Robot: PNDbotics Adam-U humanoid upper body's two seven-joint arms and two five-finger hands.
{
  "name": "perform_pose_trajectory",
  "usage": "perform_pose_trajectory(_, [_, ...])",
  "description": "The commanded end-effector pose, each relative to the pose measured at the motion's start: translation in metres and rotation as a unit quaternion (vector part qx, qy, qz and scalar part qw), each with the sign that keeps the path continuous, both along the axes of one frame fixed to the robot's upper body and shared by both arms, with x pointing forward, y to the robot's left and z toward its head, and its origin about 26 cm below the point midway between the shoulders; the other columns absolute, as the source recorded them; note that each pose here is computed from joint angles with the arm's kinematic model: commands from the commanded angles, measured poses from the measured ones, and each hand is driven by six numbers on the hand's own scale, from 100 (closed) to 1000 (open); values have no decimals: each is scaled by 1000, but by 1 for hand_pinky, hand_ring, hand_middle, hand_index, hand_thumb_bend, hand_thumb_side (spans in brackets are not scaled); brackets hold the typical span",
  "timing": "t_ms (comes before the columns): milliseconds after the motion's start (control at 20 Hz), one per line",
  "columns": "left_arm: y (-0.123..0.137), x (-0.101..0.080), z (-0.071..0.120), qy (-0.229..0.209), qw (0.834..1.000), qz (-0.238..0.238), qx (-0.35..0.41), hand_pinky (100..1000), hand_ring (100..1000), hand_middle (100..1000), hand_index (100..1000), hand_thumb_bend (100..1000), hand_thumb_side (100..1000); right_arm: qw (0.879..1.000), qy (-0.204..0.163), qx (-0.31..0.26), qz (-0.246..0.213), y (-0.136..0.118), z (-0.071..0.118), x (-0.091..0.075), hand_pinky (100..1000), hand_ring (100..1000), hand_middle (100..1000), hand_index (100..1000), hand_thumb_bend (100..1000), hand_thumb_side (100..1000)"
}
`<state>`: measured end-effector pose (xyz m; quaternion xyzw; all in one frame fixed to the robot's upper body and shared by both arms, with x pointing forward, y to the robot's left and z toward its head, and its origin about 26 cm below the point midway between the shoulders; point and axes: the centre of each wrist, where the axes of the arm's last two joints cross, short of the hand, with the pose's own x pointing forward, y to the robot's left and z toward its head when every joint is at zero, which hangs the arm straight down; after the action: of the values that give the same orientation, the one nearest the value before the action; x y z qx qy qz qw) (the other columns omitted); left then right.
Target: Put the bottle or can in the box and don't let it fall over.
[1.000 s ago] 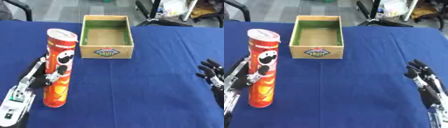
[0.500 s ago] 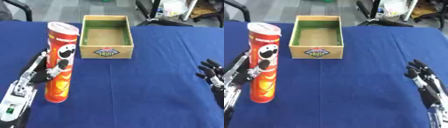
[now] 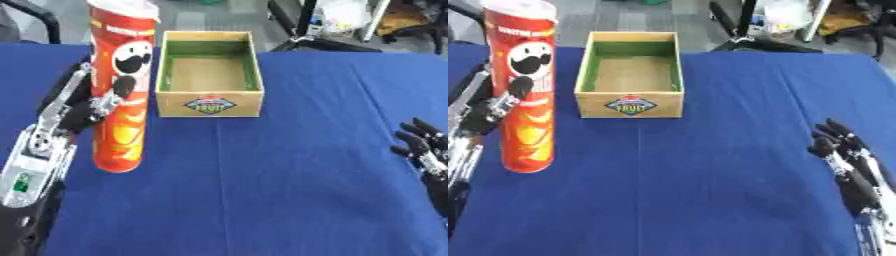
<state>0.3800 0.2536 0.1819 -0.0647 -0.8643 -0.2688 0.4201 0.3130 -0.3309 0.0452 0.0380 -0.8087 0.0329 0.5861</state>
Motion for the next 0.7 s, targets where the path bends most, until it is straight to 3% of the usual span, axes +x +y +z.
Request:
perform_pose_trajectory(50, [-2, 11, 25, -25, 999, 10, -24, 118, 359, 352, 659, 100, 576, 1000, -9, -4, 6, -1, 6, 3, 805, 896, 847, 907, 548, 431])
perform_pose_trajectory(400, [-17, 48, 60, -43, 995, 58, -69, 123, 357, 348, 657, 100, 596, 1000, -11, -3, 15, 2, 7, 5, 805, 896, 848, 907, 549, 430])
perform_pose_trajectory(700, [-27, 84, 63, -29, 990, 119, -75, 138, 375, 359, 662, 100, 564, 1000, -12, -6, 26, 5, 8, 8, 806, 897, 848, 907, 550, 430])
